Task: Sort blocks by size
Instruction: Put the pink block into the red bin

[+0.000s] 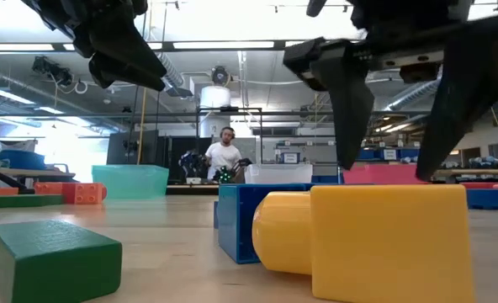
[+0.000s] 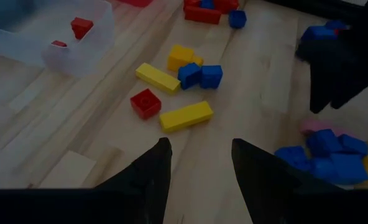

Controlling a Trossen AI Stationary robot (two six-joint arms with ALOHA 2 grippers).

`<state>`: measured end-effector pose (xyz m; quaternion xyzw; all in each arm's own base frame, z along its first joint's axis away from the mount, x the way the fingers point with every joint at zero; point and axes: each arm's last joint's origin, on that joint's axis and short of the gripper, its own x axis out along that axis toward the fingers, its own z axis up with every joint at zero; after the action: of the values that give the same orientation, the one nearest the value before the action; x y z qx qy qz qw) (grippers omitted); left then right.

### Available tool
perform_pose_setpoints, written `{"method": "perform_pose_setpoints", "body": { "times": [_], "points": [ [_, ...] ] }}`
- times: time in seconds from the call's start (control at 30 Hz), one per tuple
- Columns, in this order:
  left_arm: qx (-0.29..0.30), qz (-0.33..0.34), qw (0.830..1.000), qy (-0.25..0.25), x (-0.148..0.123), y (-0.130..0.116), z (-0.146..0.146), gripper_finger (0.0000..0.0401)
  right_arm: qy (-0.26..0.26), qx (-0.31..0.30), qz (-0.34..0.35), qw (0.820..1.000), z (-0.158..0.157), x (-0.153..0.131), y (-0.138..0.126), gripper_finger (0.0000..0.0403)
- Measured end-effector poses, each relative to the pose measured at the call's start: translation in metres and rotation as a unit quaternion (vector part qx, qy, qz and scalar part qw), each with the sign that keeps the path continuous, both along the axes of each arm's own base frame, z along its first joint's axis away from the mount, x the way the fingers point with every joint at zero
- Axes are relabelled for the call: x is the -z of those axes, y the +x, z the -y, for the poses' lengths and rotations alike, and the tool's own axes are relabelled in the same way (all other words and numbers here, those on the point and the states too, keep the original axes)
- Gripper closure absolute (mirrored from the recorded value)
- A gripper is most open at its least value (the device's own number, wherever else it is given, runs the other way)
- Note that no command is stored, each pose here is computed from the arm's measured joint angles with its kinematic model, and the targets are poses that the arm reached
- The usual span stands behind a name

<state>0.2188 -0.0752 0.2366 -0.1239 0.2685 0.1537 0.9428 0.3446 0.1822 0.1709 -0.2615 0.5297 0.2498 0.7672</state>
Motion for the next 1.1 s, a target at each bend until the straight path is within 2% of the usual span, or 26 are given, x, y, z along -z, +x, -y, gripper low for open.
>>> {"method": "perform_pose_setpoints", "body": {
  "times": [0.2, 0.43, 0.6, 0.83, 0.97, 1.1],
  "points": [
    [0.007, 0.003, 1.0, -0.004, -0.001, 0.0, 0.003, 0.0224, 0.032, -0.037, 0.003, 0.999, -0.004, 0.011, 0.007, 0.0178],
    [0.009, 0.001, 1.0, -0.01, 0.0, -0.001, 0.005, 0.0224, 0.037, -0.058, 0.025, 0.997, -0.008, 0.019, 0.014, 0.0188],
    [0.008, 0.0, 1.0, -0.011, 0.0, -0.001, 0.004, 0.0224, 0.057, -0.064, 0.009, 0.996, -0.01, 0.029, 0.016, 0.0189],
    [0.009, 0.001, 1.0, -0.014, 0.0, -0.001, 0.005, 0.0224, 0.047, -0.063, -0.012, 0.997, -0.01, 0.038, 0.014, 0.0201],
    [0.011, 0.002, 1.0, -0.015, 0.0, -0.001, 0.006, 0.0224, 0.048, -0.031, -0.017, 0.998, -0.009, 0.038, 0.014, 0.0225],
    [0.012, 0.001, 1.0, -0.015, 0.0, -0.002, 0.006, 0.0224, 0.062, 0.017, -0.027, 0.998, -0.009, 0.039, 0.013, 0.0276]
  ]
}}
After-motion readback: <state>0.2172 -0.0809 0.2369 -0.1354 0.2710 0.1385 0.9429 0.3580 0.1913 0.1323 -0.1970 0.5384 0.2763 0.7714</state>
